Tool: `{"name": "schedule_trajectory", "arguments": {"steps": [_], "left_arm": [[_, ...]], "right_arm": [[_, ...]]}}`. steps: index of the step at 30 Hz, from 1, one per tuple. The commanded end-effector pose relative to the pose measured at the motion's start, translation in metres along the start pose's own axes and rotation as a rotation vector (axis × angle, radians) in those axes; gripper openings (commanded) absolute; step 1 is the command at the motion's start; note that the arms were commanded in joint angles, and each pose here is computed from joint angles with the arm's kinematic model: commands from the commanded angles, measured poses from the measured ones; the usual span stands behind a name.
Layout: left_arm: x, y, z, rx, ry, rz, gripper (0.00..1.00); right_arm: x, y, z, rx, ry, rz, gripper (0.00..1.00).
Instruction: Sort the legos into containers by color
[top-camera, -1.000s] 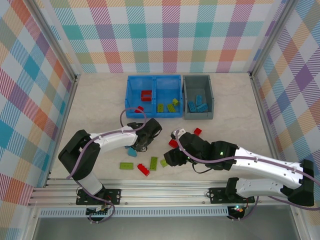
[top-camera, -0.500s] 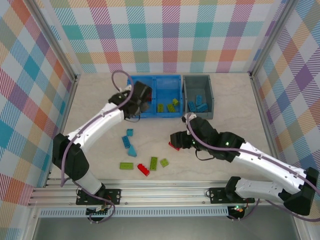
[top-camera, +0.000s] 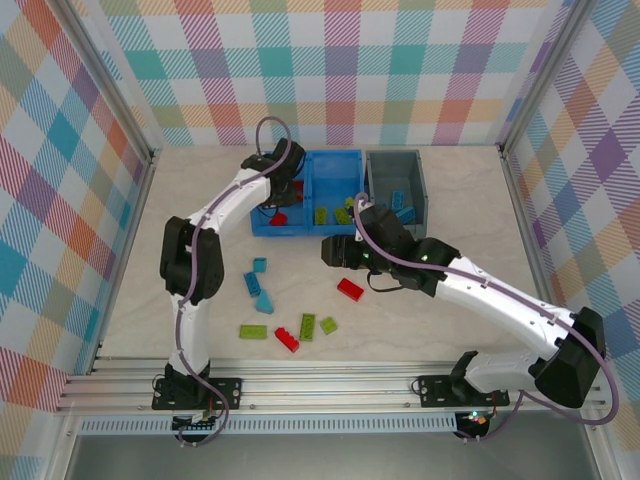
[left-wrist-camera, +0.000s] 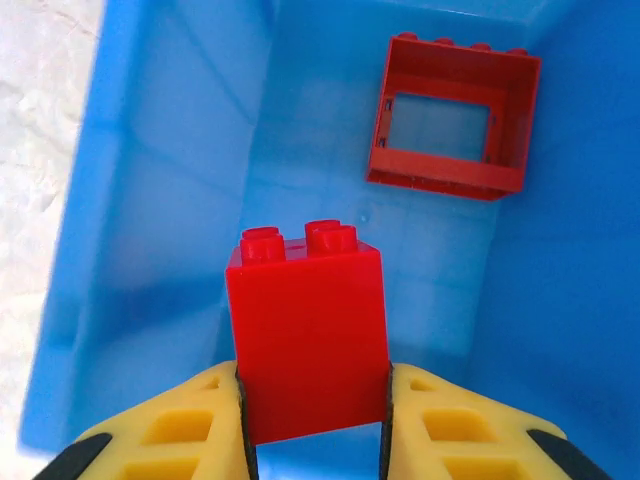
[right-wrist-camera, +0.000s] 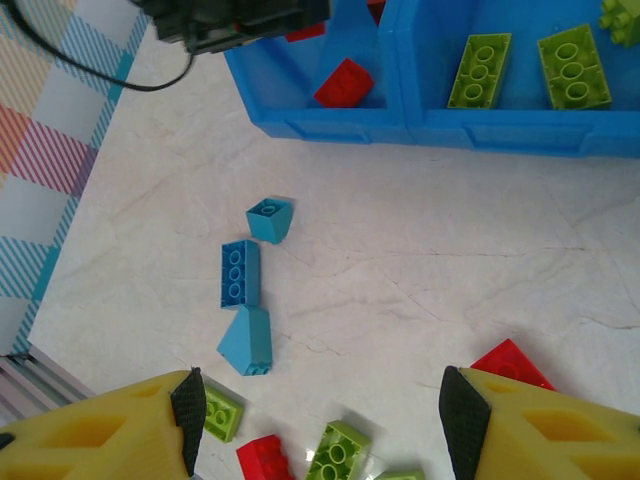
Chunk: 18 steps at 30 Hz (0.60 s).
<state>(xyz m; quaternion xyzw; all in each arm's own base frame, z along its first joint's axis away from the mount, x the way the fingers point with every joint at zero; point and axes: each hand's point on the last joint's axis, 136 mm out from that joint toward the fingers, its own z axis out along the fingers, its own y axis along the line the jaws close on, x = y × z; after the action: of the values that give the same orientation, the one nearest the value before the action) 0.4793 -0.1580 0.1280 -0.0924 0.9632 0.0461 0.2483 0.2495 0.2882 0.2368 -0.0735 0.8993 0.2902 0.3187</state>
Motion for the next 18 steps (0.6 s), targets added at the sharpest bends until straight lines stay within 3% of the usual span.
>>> {"name": "schedule_trajectory", "arguments": {"steps": [1,10,18], "left_arm": [[-0.013,0.002,0.009,-0.005,0.009,0.057,0.27],[-0.001,0.009,0.044,-0.108,0.057,0.072,0.31],[-0.004,0.005,0.032,-0.073,0.056,0.065,0.56]], "right_arm": [[-0.007,0.007,-0.004,-0.040,-0.023,0.027,0.65],[0.000,-0.006,-0.007,-0.021,-0.022,0.051,0.65],[0.006,-0.013,-0.012,-0.011,-0.010,0.050,0.67]]}}
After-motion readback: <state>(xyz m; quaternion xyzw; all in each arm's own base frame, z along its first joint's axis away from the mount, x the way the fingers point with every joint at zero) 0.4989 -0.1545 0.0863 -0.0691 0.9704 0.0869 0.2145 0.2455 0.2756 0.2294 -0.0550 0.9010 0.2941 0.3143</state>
